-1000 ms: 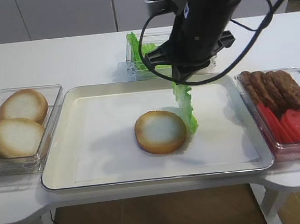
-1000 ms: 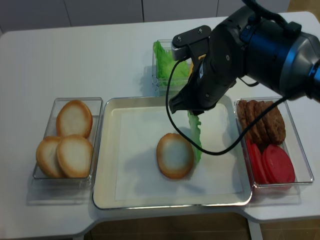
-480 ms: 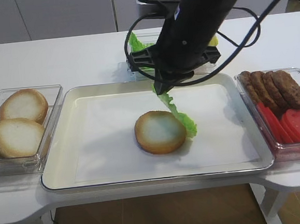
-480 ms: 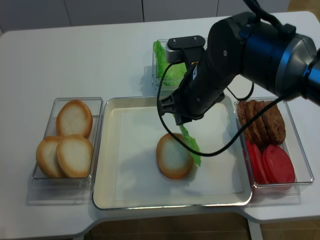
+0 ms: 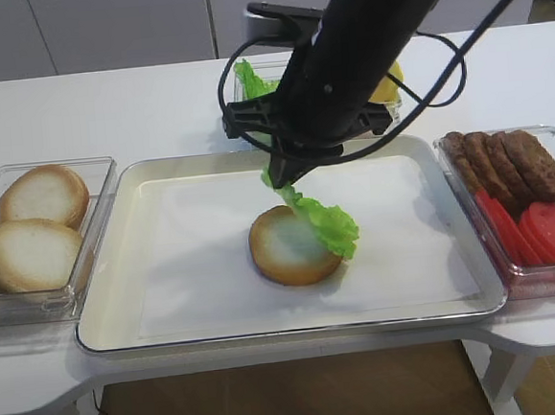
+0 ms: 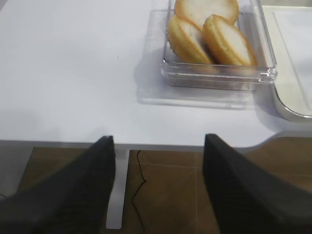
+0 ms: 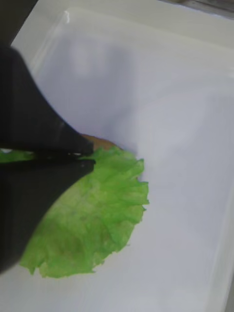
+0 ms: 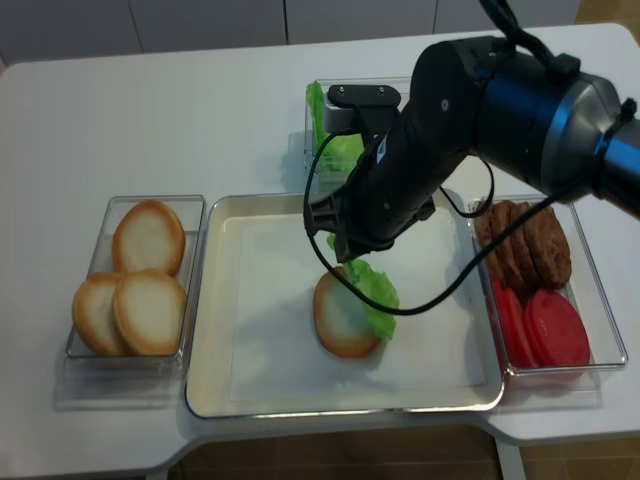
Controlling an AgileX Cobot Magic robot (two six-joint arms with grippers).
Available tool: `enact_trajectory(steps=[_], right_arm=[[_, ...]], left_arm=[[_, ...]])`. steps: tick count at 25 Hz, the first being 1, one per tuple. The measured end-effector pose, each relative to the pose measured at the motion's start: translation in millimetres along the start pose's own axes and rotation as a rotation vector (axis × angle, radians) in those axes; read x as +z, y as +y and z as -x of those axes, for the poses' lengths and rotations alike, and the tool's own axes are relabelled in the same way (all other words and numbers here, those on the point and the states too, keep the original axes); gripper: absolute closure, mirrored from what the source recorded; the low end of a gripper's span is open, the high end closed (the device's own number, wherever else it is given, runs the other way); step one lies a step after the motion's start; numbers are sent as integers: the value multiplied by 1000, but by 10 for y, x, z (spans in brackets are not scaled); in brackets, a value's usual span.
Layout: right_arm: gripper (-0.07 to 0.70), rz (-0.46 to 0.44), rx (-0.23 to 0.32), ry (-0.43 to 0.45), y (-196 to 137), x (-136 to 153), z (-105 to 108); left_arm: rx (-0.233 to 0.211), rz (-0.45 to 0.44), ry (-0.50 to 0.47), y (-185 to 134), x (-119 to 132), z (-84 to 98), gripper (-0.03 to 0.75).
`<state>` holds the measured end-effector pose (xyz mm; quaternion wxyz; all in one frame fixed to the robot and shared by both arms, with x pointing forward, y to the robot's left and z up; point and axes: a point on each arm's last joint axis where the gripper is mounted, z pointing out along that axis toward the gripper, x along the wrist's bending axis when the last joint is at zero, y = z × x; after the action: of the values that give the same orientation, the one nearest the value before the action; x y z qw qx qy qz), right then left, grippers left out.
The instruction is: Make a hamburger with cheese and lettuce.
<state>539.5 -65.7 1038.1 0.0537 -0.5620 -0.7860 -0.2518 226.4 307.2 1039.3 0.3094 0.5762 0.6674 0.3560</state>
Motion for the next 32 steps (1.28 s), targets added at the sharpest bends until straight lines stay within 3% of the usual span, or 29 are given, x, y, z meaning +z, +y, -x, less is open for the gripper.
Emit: enact_trajectory(steps=[9,11,17,21,27,32], right_arm=[[598,-1,22,27,12,61,-11],[552,-1,24,29,12,61,-13],[315,-1,26,33,12,61,-16],[249,-8,25,30,6,61,-14],[238,-51,-73,-76,-60,-72,55],[237,-54,-158,-206,-147,-441,104]], left_arm=[[0,0,0,0,0,0,288],[0,0,0,0,0,0,288],[0,0,0,0,0,0,288],[0,0,0,0,0,0,288],[0,0,0,0,0,0,288],[0,0,0,0,0,0,288]])
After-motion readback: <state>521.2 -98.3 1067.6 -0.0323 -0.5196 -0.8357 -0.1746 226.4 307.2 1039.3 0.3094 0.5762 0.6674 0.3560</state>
